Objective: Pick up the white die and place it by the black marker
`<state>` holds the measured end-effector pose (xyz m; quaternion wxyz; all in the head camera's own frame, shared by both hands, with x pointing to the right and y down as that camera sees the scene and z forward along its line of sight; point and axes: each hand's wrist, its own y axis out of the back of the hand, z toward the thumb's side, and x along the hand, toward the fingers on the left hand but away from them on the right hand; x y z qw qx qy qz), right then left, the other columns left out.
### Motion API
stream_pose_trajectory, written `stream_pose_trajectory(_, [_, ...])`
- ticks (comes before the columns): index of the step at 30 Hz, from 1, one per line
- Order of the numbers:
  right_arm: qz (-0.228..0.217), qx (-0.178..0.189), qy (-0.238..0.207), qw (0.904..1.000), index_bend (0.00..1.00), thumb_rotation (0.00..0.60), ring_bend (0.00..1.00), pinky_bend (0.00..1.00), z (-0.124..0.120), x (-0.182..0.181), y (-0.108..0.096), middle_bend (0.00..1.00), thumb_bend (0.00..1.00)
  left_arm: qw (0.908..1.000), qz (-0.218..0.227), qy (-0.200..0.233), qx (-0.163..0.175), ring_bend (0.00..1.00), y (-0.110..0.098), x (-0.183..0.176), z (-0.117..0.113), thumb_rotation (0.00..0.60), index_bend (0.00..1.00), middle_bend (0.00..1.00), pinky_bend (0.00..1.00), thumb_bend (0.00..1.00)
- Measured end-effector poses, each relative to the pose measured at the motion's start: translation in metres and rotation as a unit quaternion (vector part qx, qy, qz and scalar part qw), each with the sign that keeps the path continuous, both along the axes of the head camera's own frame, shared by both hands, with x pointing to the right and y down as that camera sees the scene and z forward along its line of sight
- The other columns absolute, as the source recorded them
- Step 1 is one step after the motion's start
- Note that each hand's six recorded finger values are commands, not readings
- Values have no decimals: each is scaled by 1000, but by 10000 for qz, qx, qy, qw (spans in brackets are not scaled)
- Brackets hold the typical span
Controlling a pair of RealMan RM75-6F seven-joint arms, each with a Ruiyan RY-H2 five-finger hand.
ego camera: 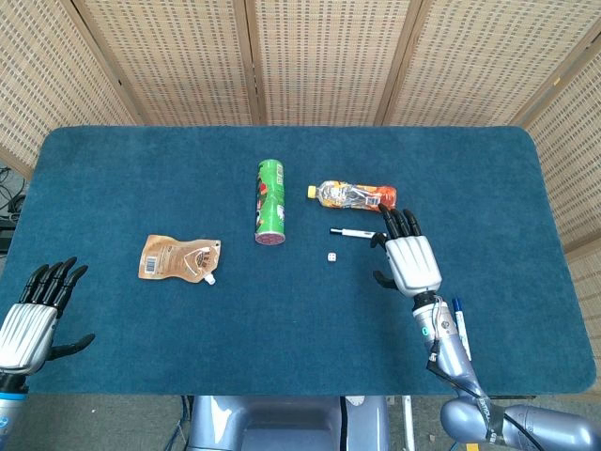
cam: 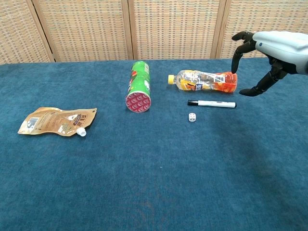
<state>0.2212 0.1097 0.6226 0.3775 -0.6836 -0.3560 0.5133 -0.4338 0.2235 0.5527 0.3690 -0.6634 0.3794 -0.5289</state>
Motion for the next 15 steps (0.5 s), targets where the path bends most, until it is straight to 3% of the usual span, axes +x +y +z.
stream_pose_trajectory(4, [-2,-95,46,9999,395,600,0,0,3,8,10,0,258,10000,2,-12,-25,0,0,0,1,600,0,0,0,111])
stream_pose_trajectory(10, [189,-296,168,9992,349,600,0,0,7,39,32,0,163,10000,-6,-11,-31,0,0,-1,1,600,0,0,0,111])
stream_pose_trajectory(13, [310,-356,255,9986,247,600,0,0,6,58,43,0,113,10000,-18,14,-45,0,1,0,2,600,0,0,0,110])
stream_pose_trajectory(15, [335,-349,295,9984,123,600,0,0,4,67,48,0,51,10000,1,-4,-53,0,1,1,3,600,0,0,0,108])
